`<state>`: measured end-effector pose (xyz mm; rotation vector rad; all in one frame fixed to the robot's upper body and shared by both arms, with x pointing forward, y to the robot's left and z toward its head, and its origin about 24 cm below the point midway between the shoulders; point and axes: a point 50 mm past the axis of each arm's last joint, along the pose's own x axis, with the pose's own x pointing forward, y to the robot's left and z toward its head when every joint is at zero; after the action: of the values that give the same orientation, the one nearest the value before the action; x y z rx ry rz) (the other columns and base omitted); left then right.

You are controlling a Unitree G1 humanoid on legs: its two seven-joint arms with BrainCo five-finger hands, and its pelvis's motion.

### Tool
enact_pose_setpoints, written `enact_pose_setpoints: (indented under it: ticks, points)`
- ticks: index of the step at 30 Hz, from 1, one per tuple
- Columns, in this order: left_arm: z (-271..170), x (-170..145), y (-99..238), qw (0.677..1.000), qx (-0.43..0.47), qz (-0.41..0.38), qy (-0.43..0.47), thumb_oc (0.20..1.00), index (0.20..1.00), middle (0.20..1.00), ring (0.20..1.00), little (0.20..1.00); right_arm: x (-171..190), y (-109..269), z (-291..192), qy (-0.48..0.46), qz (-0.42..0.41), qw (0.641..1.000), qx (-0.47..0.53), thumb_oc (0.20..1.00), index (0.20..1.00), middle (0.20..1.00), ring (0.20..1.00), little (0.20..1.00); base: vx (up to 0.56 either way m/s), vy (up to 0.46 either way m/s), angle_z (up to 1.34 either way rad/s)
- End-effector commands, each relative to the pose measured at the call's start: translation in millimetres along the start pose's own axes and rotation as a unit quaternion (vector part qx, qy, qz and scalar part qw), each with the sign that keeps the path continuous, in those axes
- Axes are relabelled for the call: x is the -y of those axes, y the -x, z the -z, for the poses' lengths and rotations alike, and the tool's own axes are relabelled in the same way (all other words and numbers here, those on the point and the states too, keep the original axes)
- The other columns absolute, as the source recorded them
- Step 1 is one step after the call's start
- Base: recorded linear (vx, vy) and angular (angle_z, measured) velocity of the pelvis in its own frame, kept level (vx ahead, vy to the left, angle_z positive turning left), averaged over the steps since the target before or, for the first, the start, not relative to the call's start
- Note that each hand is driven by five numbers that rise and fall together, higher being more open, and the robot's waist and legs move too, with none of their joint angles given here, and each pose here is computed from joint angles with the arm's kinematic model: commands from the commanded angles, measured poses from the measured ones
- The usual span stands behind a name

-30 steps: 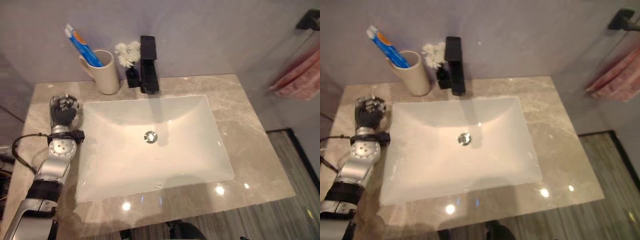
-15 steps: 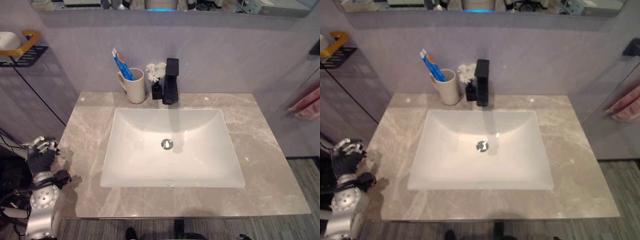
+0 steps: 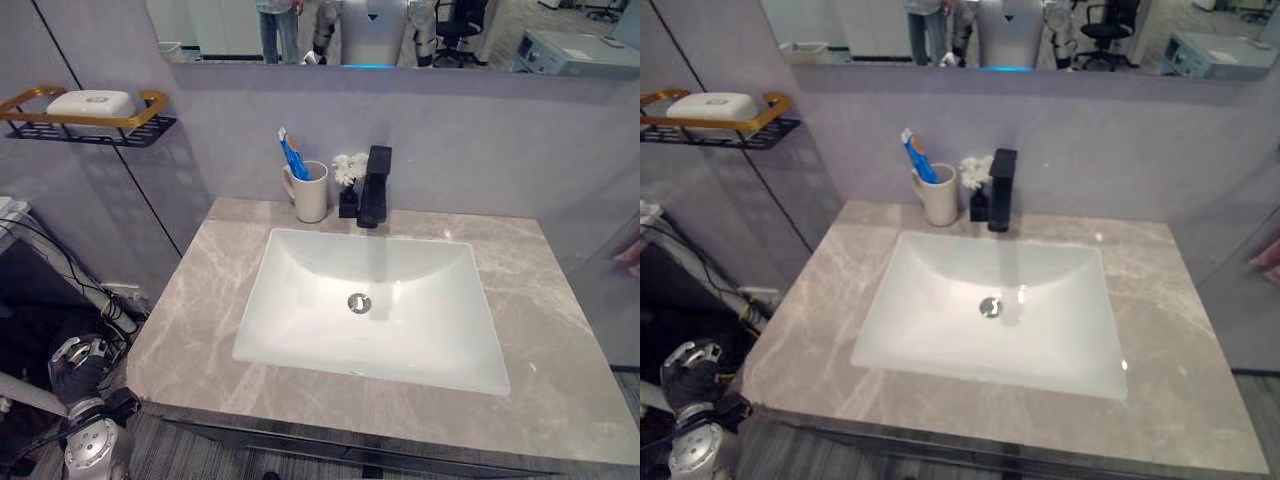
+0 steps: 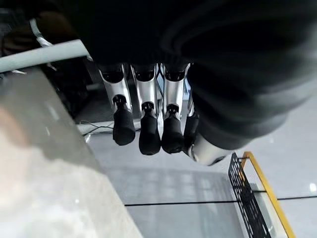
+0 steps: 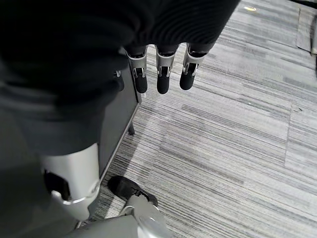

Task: Put brush and paste in cup on sink, flatten towel.

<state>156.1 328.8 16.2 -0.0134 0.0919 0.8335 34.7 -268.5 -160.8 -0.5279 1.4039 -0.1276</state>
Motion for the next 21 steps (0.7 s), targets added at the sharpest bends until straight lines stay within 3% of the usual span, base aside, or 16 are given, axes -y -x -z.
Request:
enact_pose_setpoints:
  ticks: [1,13,19,21]
  points:
    - [-30,-3,-14,0.997,0.070,-0.006,0.006,0.200,0.200,0.200,0.200,0.200,-2,-1,-12,0.016,0.001,1.000,0.013,1.000,1.000,1.000,1.000,1.000,0.00,-0.052,0.04]
    - [9,-26,-11,0.996,-0.010,-0.085,-0.005,0.200,0.200,0.200,0.200,0.200,9,-2,-10,0.015,0.028,0.999,0.012,1.000,1.000,1.000,1.000,1.000,-0.02,-0.062,0.05]
    - [33,-16,-2,0.995,-0.067,-0.066,0.017,0.200,0.200,0.200,0.200,0.200,22,-2,-2,0.026,0.046,0.999,-0.002,1.000,1.000,1.000,1.000,1.000,-0.04,-0.069,0.13]
    - [71,-13,17,0.986,-0.164,-0.024,-0.009,0.200,0.200,0.200,0.200,0.200,37,-3,-1,0.027,0.064,0.997,-0.012,1.000,1.000,1.000,1.000,1.000,-0.07,-0.015,0.06]
